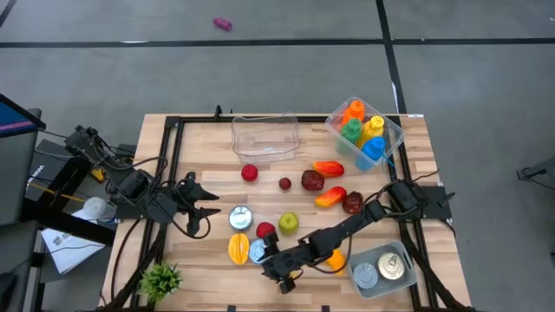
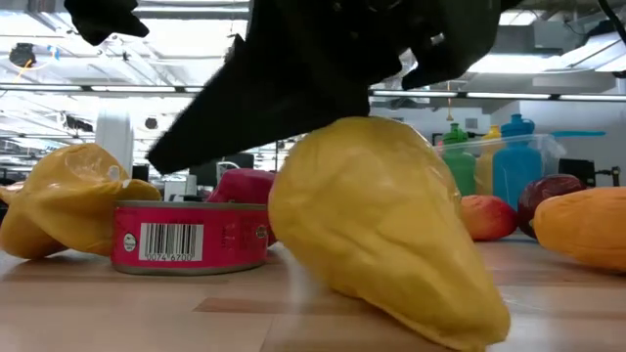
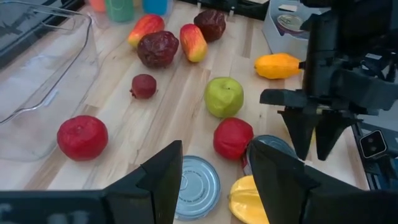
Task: Pick & Place Food Item
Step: Put the red tuna can into the gray bin
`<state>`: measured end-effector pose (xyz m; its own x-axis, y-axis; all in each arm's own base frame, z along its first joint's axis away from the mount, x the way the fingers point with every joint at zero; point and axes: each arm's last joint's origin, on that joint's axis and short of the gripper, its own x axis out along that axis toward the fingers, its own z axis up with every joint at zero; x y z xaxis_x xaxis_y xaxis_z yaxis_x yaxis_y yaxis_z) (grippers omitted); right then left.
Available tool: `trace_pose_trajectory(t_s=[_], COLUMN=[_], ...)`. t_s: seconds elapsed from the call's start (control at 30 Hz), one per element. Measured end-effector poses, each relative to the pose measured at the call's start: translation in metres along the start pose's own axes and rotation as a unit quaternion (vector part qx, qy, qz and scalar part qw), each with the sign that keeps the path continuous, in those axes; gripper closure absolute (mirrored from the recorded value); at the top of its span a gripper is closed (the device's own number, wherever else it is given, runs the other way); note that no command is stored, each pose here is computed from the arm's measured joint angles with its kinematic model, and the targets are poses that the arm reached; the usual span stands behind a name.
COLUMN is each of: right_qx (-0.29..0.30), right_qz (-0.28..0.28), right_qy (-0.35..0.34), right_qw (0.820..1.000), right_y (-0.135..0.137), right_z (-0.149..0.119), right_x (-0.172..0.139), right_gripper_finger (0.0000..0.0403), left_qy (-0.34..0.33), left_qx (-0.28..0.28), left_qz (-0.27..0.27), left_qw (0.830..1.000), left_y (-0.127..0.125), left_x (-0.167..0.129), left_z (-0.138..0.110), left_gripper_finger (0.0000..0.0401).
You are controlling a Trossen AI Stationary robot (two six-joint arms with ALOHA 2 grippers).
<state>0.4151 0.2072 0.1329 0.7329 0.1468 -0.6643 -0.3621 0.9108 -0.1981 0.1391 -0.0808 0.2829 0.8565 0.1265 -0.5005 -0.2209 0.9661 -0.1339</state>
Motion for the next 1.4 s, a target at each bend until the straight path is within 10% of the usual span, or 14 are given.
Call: trace_pose_trajectory(t_s=[0.33,0.7,1.13,1.4], right_qx=[-0.061,-0.034,-0.021,-0.001], right_qz=[-0.088,-0.062,-0.043,-0.063], right_qy=[0.232,0.132,0.136,0.143], right_qw=[0.967,0.989,0.990,0.988], right_y=[-0.009,-0.012,-0.006,-0.004], right_z=[-0.010,0.026,-0.005,-0.011], right_x=[-0.036,-0.062,-0.016,-0.008], right_gripper_finger=[0.0239,0.0248,0.0250,0.0346], left_qy=[-0.002,-0.007,-0.009,-0.010], left_qx=[-0.001,-0.003,-0.005,-0.005], left_qz=[-0.001,-0.004,-0.006,-0.006], left_qw=[1.000,1.000,1.000,1.000], left_y=[0.000,-0.001,-0.001,-0.001], left_x=[0.000,0.000,0.000,0.000], left_z=[0.000,0.002,0.002,0.002], left_gripper_finger=[0.0225,0.0225,0.0225,0.0225])
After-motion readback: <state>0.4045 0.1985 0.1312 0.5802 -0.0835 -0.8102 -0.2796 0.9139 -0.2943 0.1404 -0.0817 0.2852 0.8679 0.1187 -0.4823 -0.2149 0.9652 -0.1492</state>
